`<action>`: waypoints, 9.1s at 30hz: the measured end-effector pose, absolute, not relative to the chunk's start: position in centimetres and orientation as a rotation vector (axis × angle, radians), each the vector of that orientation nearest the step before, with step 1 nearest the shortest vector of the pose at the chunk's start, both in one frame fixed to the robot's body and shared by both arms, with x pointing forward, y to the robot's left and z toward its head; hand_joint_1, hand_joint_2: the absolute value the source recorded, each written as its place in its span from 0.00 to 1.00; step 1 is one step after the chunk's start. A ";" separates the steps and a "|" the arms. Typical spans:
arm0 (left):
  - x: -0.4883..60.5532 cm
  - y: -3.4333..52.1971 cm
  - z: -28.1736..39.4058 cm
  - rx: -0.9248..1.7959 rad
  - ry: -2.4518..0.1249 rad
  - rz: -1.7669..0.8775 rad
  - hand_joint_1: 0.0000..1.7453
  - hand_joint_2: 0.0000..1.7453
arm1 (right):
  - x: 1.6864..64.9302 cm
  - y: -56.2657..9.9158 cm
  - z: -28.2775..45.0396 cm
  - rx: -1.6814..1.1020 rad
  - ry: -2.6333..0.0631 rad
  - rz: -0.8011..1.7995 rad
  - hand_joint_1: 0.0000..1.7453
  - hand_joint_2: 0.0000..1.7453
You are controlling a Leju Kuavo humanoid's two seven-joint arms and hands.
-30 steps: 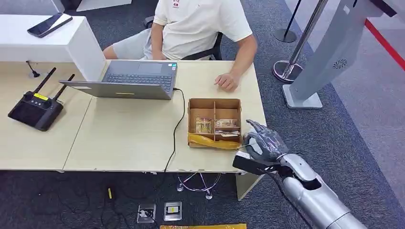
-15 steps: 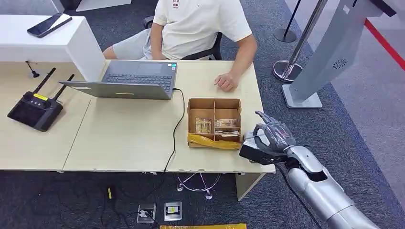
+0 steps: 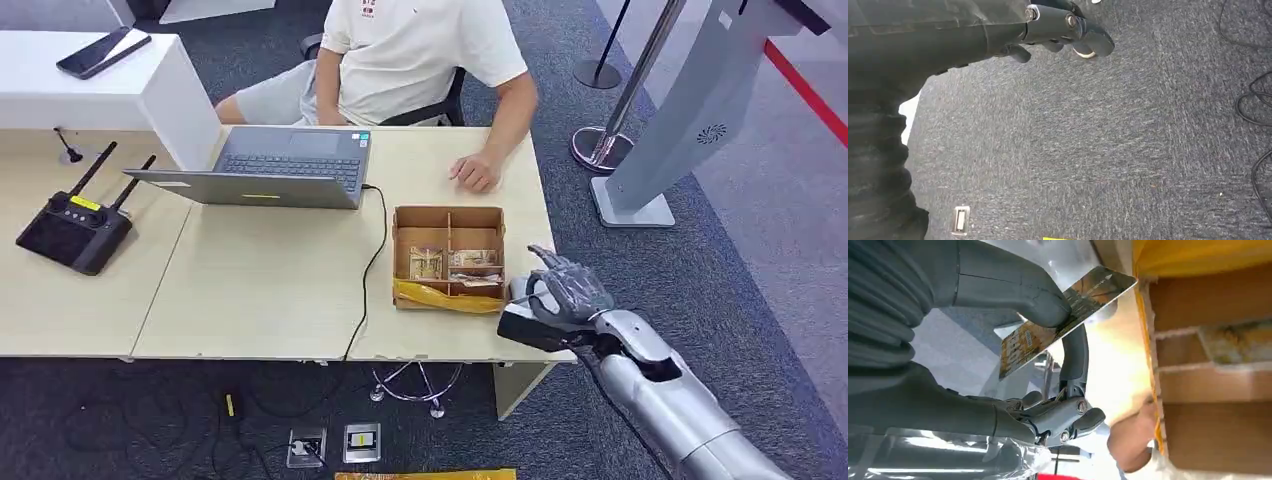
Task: Pass the card to the sensor for recognition and then transmit it.
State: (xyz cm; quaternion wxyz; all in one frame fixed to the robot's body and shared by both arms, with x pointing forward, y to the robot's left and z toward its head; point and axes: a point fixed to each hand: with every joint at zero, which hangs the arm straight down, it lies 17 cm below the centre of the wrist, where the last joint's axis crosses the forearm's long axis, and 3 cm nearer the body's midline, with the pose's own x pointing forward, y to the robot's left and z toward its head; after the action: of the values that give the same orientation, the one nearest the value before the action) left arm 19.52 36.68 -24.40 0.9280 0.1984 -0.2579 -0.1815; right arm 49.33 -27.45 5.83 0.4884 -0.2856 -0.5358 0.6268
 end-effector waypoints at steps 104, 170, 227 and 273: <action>20.0 35.8 -24.3 0.384 -0.543 -0.361 0.00 1.00 | 52.3 -37.3 6.1 -0.836 -1.177 1.405 1.00 1.00; 30.1 28.1 -20.4 0.362 -0.703 -0.431 0.00 1.00 | 61.9 -23.8 31.0 -1.144 -1.822 1.275 1.00 1.00; 28.4 29.7 -21.2 0.366 -0.681 -0.385 0.00 1.00 | 54.3 -22.3 23.0 -0.192 -1.643 0.998 0.00 1.00; 28.0 30.5 -21.4 0.391 -0.663 -0.408 0.00 1.00 | 49.8 -26.4 13.2 -0.905 -1.434 1.350 0.00 1.00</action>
State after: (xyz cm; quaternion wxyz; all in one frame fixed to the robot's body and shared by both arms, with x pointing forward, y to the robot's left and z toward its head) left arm 27.97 30.50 -21.41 0.9066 0.1892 -0.3212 -0.1977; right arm 49.78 -26.38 13.15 0.4680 -0.3691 -0.5845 0.5505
